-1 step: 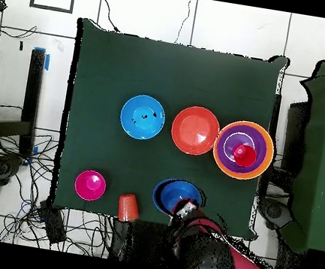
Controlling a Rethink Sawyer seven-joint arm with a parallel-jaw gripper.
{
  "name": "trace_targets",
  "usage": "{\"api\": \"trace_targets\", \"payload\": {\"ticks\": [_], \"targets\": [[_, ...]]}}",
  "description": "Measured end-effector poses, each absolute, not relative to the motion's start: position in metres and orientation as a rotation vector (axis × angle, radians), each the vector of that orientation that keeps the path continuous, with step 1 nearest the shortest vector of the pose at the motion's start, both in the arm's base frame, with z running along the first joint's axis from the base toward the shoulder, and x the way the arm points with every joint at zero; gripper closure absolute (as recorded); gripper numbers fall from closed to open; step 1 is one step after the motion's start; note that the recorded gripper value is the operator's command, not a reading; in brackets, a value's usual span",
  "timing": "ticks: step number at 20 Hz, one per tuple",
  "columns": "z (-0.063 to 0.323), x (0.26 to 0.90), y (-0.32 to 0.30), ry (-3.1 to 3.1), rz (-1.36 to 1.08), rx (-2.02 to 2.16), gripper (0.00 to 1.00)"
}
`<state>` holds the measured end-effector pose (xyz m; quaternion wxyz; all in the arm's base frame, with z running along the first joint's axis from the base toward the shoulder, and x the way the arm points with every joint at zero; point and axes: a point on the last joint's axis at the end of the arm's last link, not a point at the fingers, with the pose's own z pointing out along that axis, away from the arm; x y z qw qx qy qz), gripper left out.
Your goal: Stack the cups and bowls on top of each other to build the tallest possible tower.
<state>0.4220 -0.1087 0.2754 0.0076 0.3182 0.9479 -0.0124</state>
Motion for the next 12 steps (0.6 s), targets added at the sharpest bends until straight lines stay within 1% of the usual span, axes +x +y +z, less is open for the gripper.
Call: {"api": "trace_targets", "payload": {"ticks": [5,6,12], "targets": [[0.305,0.41,-0.135,3.081,-0.059,0.839,1.0],[0.317,0.409,-0.147,3.11,-0.065,0.781,1.0],[0.35,0.412,-0.193,3.143,-0.111,0.612,1.0]]}}
